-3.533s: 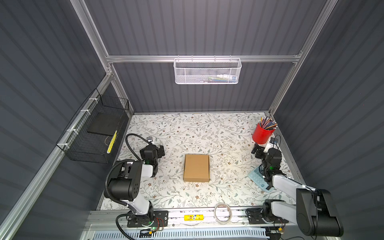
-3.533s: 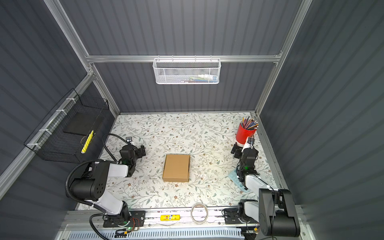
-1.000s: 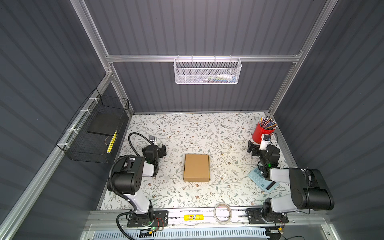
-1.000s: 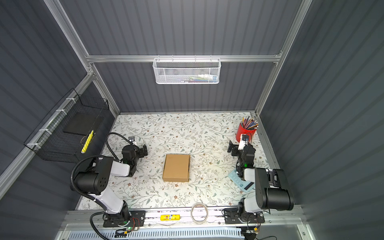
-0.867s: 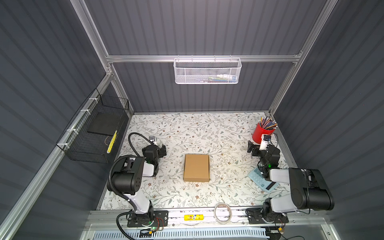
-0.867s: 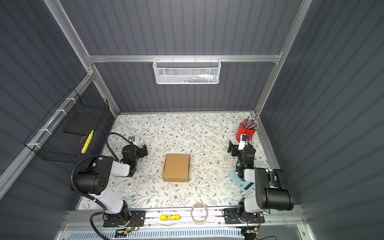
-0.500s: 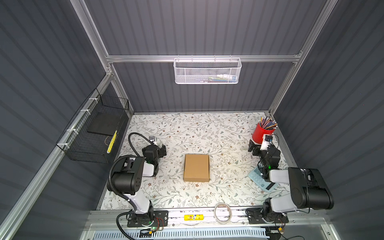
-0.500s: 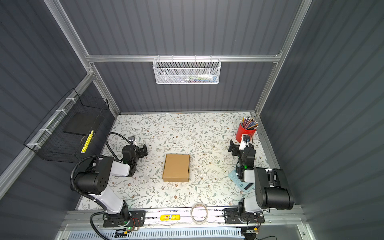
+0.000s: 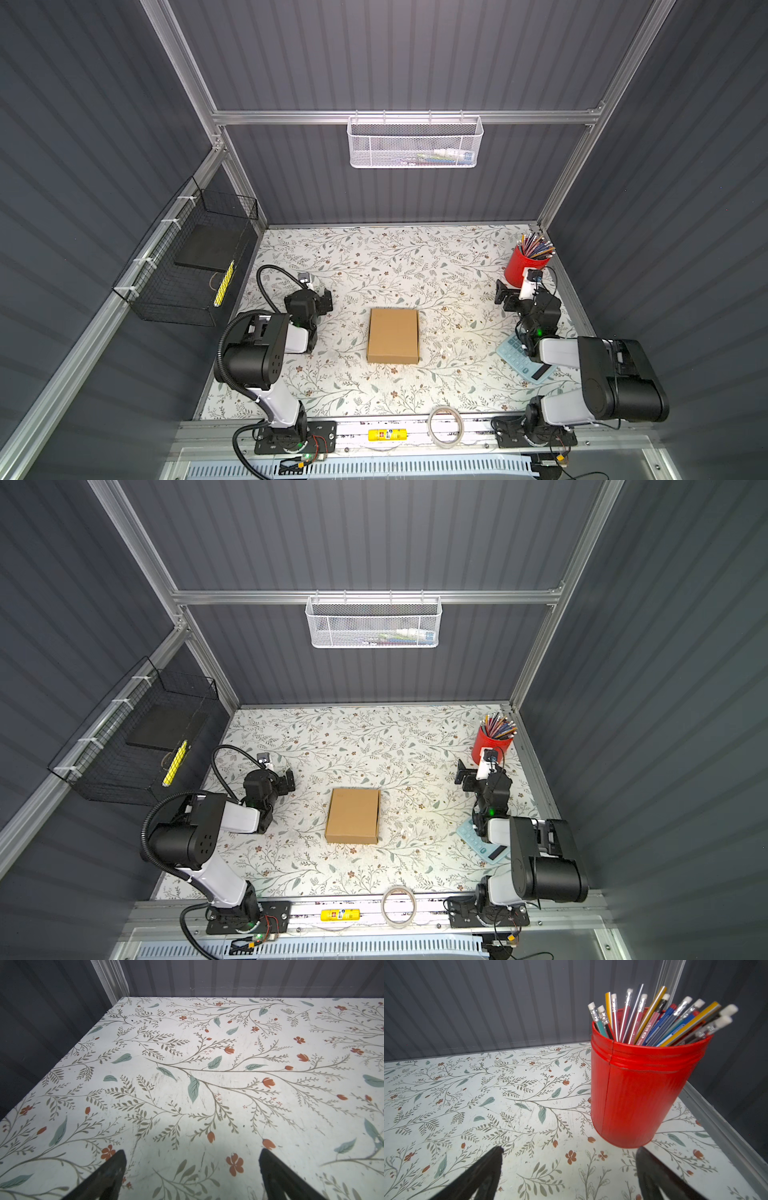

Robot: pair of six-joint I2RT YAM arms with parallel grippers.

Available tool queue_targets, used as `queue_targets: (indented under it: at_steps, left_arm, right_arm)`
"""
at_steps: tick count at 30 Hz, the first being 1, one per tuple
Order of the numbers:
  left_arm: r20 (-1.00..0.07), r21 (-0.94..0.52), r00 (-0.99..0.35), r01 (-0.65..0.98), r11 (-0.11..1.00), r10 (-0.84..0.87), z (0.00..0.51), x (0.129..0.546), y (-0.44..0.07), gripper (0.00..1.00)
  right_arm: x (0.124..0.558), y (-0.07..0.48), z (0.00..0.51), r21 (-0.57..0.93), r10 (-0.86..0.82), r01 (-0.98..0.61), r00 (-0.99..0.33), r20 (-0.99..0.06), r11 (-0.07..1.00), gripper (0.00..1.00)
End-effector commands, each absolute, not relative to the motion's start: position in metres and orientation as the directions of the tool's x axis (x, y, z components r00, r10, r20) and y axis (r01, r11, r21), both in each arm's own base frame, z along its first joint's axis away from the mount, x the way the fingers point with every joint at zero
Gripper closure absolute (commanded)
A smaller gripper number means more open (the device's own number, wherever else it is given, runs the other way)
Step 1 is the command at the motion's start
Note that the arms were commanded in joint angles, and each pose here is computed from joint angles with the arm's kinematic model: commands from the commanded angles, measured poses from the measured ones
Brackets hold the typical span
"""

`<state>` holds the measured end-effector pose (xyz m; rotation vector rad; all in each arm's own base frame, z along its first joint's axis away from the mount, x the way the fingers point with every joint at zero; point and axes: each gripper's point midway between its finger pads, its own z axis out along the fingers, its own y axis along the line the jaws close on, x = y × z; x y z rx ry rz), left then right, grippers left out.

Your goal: Fold the paper box

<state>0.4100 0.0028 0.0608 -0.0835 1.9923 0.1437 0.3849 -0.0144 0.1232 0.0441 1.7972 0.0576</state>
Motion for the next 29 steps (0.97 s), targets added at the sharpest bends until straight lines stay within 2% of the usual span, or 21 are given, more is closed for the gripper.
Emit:
queue_targets:
  at_steps: [1, 8, 12, 16, 19, 22, 29]
  left_arm:
    - [-0.917, 0.077, -0.398, -0.119, 0.99, 0.023, 0.064, 0.416, 0.005, 0.0]
    - [-0.917, 0.077, -0.398, -0.119, 0.99, 0.023, 0.064, 0.416, 0.005, 0.0]
    - [-0.917, 0.077, -0.397, -0.119, 0.99, 0.023, 0.065, 0.416, 0.005, 0.0]
    - [-0.918, 0.077, -0.396, -0.12, 0.99, 0.023, 0.065, 0.416, 0.005, 0.0]
    - [-0.917, 0.077, -0.398, -0.121, 0.99, 0.023, 0.064, 0.416, 0.005, 0.0]
    - [-0.917, 0.076, -0.398, -0.121, 0.99, 0.022, 0.064, 0.416, 0.005, 0.0]
    - [-0.917, 0.076, -0.398, -0.12, 0.99, 0.022, 0.064, 0.416, 0.005, 0.0]
  right_arm:
    - [0.389, -0.014, 0.118, 0.071, 0.067, -0.008, -0.256, -0.964, 0.997, 0.01]
    - [0.382, -0.013, 0.121, 0.062, 0.058, -0.01, -0.226, -0.972, 0.998, 0.01]
    - [0.339, -0.014, 0.135, 0.046, 0.046, 0.003, -0.035, -0.998, 0.999, 0.01]
    - [0.364, -0.011, 0.132, 0.046, 0.044, -0.015, -0.095, -0.994, 0.999, 0.01]
    - [0.388, -0.021, 0.117, 0.065, 0.073, 0.041, -0.276, -0.958, 0.997, 0.01]
    - [0.383, -0.027, 0.121, 0.069, 0.084, 0.076, -0.213, -0.974, 0.995, 0.01]
    - [0.385, -0.029, 0.12, 0.067, 0.088, 0.095, -0.233, -0.969, 0.993, 0.01]
